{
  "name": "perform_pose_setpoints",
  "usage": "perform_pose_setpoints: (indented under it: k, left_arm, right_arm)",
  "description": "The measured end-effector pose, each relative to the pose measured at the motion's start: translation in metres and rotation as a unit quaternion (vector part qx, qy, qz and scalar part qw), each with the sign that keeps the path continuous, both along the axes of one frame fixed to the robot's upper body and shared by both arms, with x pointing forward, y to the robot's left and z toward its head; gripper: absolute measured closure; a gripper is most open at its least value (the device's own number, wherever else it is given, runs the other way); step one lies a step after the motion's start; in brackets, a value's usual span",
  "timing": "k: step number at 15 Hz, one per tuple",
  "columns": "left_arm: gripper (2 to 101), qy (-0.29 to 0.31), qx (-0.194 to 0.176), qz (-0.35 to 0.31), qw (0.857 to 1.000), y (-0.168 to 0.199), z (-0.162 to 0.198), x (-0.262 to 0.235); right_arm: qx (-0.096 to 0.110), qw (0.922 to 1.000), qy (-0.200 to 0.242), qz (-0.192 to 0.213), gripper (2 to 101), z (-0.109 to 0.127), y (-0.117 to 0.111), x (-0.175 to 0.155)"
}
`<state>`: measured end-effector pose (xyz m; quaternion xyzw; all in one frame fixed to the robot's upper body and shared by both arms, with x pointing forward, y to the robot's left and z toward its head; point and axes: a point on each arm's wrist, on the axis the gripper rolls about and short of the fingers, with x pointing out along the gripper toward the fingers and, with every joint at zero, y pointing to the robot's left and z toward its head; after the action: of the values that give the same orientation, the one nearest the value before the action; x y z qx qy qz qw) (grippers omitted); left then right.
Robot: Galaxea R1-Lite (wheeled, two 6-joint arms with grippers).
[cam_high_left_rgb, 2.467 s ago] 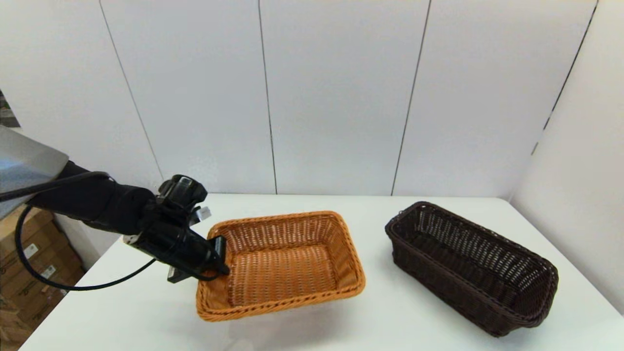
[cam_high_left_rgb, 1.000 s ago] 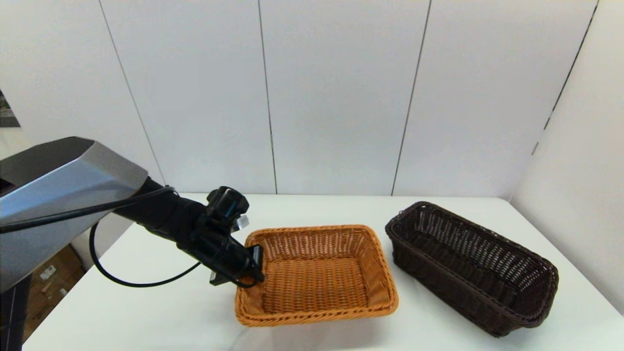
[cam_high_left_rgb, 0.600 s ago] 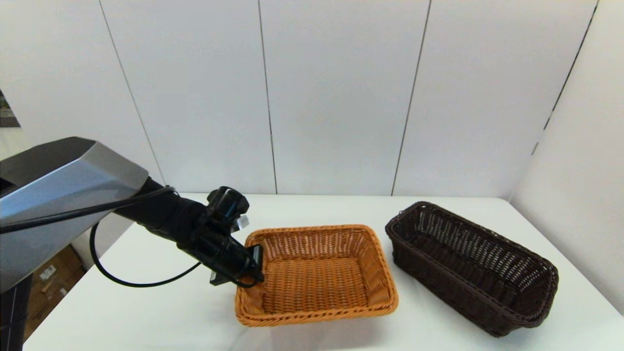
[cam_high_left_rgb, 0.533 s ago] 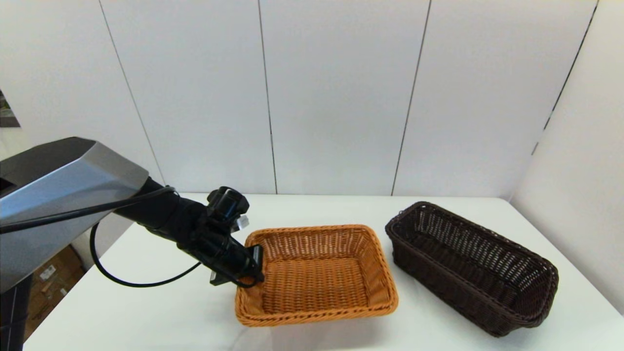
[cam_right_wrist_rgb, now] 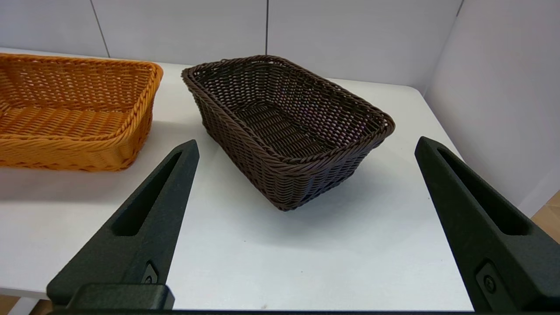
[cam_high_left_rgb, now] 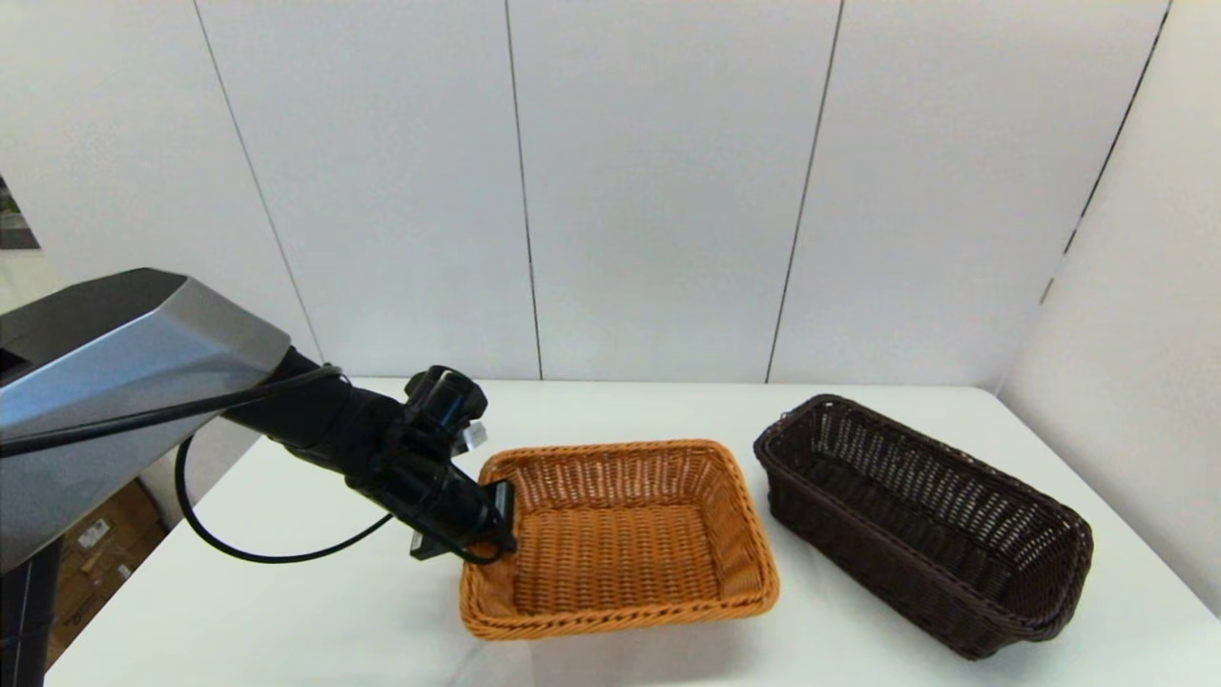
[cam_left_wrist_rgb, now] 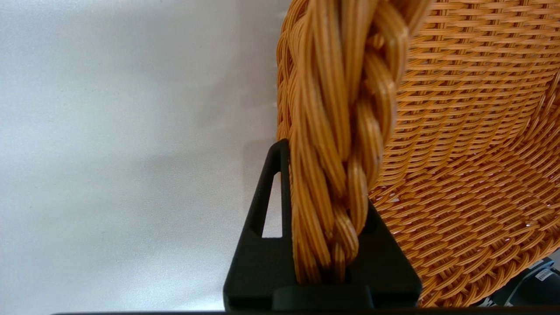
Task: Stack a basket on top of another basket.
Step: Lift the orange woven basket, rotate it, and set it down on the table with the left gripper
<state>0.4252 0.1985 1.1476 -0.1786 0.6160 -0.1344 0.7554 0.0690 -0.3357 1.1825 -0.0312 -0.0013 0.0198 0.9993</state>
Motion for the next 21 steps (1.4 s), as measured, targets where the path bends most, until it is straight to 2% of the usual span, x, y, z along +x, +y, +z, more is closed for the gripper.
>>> perform_pose_setpoints:
  k: [6, 10, 13, 17, 21]
  left_arm:
    - [88.3, 0.001, 0.0, -0.001, 1.0, 0.001, 0.001, -0.002]
    - [55.9, 0.0, -0.001, -0.001, 1.0, 0.001, 0.002, -0.002]
    - [40.3, -0.001, -0.001, 0.0, 1.0, 0.001, 0.003, -0.003]
    - [26.1, -0.038, -0.015, -0.001, 0.999, 0.003, 0.033, -0.009]
    - [18.1, -0.141, -0.04, -0.003, 0.989, 0.015, 0.11, -0.041]
  right_arm:
    - [0.0, 1.0, 0.0, 0.0, 4.3, 0.0, 0.0, 0.0]
    - [0.0, 1.0, 0.0, 0.0, 4.3, 0.0, 0.0, 0.0]
    - [0.0, 1.0, 0.0, 0.0, 4.3, 0.0, 0.0, 0.0]
    - [0.0, 1.0, 0.0, 0.0, 4.3, 0.0, 0.0, 0.0]
    - [0.0, 1.0, 0.0, 0.0, 4.3, 0.0, 0.0, 0.0]
